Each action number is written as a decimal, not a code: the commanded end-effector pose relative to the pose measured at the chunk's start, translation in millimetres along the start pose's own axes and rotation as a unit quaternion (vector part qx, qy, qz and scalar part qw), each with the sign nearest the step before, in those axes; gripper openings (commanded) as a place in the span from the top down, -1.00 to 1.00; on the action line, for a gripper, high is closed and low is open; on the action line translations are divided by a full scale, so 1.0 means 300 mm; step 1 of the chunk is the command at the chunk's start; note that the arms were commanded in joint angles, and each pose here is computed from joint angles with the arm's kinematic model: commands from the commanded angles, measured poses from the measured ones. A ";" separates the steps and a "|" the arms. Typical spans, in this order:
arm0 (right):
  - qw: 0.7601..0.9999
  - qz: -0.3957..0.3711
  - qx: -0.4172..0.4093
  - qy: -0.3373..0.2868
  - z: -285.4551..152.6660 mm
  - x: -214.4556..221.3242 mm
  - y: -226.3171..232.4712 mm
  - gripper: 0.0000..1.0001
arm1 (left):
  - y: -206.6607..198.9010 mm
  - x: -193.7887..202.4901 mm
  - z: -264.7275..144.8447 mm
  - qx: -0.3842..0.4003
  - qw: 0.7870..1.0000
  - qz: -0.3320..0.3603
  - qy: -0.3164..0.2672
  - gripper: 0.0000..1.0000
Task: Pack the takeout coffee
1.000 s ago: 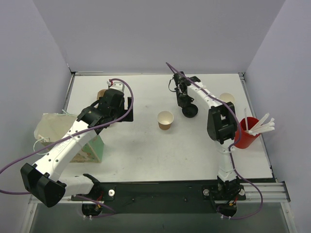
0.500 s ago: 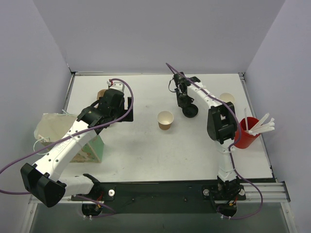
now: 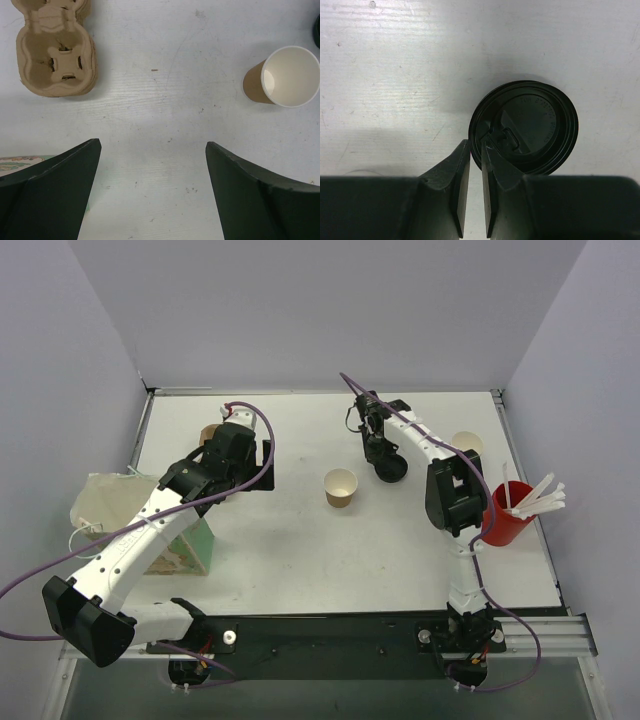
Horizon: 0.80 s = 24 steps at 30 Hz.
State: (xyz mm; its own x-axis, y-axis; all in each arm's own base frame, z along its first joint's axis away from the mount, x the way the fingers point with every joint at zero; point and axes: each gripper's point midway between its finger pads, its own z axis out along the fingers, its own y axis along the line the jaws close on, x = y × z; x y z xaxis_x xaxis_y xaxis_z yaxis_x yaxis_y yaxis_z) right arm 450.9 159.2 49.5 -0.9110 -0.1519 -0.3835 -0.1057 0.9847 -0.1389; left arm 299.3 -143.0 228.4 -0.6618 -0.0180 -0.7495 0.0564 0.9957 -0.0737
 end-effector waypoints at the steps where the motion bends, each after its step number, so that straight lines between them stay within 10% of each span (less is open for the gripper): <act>1: 0.999 -0.012 0.009 0.028 0.015 0.053 -0.005 0.76 | 0.000 -0.041 -0.015 0.003 1.000 -0.009 -0.020 -0.95; 24: 0.999 -0.015 0.013 0.042 0.049 0.078 0.001 0.83 | 0.007 -0.033 -0.015 -0.001 1.000 -0.008 -0.020 -0.95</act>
State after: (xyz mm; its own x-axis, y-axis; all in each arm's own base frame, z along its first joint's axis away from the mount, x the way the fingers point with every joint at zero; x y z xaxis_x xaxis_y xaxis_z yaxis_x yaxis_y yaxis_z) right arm 447.4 157.8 32.6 -0.9243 -0.1572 -0.3479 -0.1107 0.9825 -0.1498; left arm 299.3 -142.9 228.3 -0.6617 -0.0180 -0.7496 0.0561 0.9957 -0.0735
